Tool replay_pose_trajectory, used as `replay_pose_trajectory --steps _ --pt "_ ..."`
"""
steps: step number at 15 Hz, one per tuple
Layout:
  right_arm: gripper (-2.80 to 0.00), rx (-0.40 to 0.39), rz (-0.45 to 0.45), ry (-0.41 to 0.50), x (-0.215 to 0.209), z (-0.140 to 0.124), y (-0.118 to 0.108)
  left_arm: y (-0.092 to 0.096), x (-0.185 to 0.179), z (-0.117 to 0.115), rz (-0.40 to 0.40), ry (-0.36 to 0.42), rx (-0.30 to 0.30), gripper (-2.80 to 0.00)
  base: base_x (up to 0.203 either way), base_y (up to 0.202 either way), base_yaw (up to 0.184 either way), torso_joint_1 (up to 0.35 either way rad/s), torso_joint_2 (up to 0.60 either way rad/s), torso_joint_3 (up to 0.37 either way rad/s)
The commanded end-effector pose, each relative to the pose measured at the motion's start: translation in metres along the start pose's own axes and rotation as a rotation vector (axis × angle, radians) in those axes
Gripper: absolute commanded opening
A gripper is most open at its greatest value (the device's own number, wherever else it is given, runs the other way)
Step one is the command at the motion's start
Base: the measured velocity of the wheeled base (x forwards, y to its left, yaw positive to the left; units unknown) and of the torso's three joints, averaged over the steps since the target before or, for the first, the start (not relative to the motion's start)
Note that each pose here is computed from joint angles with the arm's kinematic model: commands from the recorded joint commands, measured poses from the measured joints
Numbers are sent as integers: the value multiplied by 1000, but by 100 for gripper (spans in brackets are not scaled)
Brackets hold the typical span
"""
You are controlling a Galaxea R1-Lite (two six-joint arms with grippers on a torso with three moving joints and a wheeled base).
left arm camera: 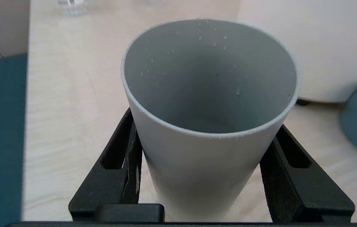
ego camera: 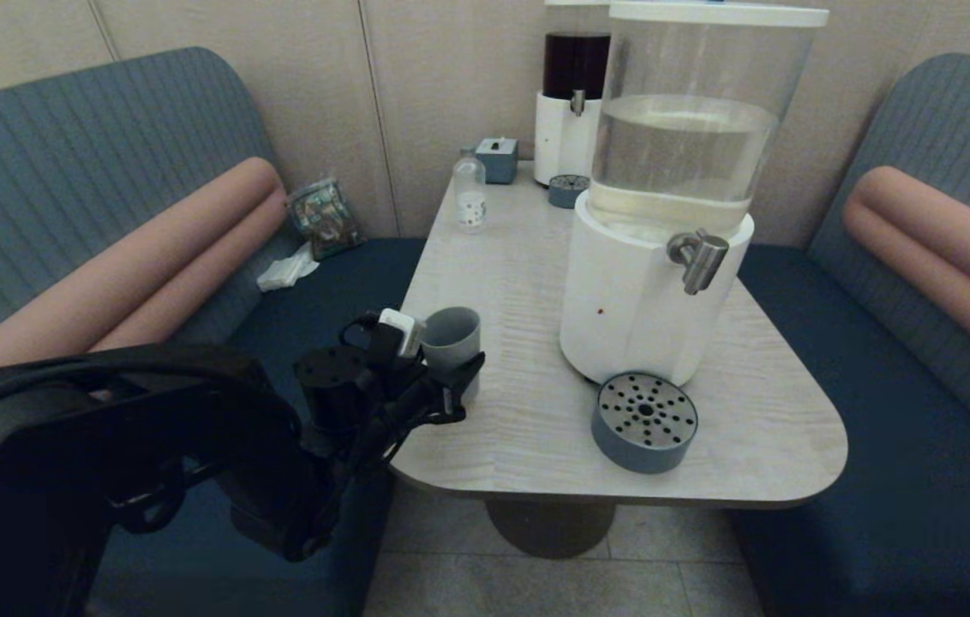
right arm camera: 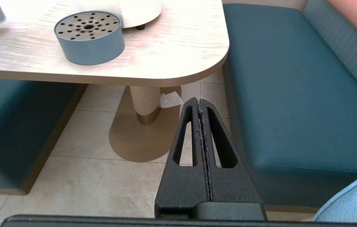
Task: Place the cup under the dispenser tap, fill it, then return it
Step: Pick up the cup, then place it under the water dispenser
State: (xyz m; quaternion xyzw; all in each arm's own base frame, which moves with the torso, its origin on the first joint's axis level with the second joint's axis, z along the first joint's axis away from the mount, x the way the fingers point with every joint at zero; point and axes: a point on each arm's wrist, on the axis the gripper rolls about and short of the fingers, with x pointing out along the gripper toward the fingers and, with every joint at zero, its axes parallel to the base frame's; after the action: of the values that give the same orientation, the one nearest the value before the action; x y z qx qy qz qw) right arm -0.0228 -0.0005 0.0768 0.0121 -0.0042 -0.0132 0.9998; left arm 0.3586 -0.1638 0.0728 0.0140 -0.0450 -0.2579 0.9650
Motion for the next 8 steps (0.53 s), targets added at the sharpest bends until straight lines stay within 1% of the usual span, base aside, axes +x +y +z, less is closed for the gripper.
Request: replay_pose_trajectory --steps 1,2,3,5,8 --pt "-280 0 0 0 0 0 0 -1 -8 23 -3 -50 4 -280 0 0 0 0 0 0" --pt "-280 0 0 0 0 0 0 -7 -13 32 -17 -61 4 -280 0 0 0 0 0 0" --pt "-280 0 0 0 0 0 0 -16 -19 38 -41 -67 0 -280 0 0 0 0 0 0" --pt "-280 0 0 0 0 0 0 -43 -31 48 -106 -70 -9 -280 0 0 0 0 0 0" --pt "-280 0 0 0 0 0 0 -68 -39 63 -136 -101 -20 -280 0 0 0 0 0 0"
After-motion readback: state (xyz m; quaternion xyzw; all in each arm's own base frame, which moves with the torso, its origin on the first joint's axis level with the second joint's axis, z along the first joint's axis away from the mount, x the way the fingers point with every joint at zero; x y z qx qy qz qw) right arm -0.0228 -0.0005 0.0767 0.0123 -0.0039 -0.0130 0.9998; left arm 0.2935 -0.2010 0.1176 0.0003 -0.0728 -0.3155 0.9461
